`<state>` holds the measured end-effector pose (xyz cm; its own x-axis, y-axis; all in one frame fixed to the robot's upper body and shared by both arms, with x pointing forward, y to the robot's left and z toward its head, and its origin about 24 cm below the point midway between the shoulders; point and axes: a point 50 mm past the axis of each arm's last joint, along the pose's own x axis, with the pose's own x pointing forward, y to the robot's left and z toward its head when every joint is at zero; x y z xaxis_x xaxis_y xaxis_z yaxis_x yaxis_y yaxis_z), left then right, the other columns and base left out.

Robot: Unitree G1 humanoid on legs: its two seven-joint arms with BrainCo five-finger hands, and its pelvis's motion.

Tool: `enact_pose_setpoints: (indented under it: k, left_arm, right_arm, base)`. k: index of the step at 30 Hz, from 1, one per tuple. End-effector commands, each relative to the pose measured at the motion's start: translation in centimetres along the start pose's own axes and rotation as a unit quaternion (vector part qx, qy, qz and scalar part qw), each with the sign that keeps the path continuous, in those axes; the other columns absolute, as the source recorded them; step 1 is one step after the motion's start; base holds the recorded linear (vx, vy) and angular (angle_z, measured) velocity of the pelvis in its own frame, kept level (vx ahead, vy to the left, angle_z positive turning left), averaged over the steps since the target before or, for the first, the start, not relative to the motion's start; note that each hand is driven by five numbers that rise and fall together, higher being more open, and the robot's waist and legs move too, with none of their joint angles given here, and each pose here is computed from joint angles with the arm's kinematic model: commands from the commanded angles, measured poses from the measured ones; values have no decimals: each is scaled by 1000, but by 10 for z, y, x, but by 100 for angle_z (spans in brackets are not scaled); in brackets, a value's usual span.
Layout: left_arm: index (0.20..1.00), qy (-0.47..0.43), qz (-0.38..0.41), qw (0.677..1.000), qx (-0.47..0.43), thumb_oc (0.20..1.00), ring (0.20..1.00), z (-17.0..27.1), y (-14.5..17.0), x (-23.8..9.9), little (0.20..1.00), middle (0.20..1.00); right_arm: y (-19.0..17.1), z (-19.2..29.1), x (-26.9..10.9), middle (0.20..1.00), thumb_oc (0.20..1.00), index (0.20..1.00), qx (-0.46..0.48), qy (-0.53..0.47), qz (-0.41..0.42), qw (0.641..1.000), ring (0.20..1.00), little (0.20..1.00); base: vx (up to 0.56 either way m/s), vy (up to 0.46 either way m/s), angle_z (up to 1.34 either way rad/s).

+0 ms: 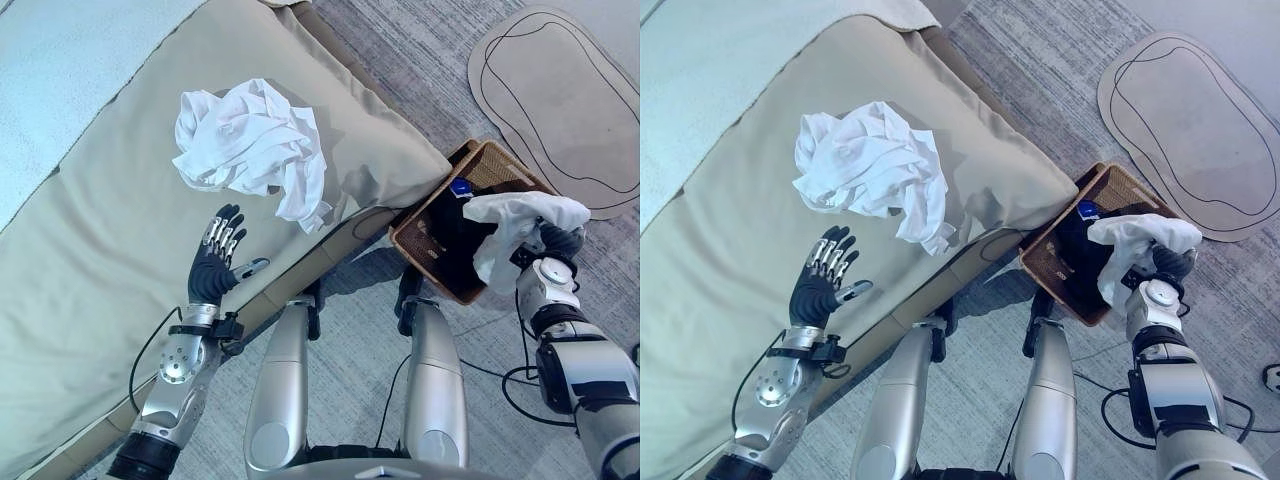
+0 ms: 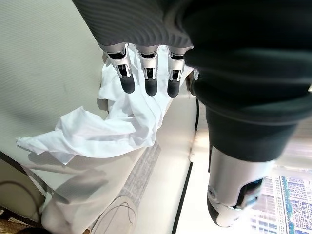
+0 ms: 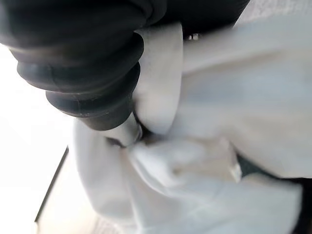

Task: Pick up clothes into the bucket

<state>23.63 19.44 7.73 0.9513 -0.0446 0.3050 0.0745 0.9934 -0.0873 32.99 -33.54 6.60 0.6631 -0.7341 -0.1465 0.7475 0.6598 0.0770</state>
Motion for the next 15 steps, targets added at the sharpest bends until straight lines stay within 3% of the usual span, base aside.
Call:
enact_pose_setpoints:
  k: [1, 15]
  left_arm:
    - [1000, -45, -8, 999, -9, 1000, 1000, 17, -4, -2, 1000, 1000]
    - [1000, -42, 9, 999, 3, 1000, 1000, 14, 3, 3, 1000, 1000]
  right_arm:
    - [-25, 3, 7, 1000, 1000, 1000, -1, 1, -48, 999, 1000, 1000]
    - [-21, -17, 1, 1000, 1000, 1000, -102, 30, -32, 994, 1000, 1000]
  base:
    - [0, 0, 0]
    - [8, -4, 1]
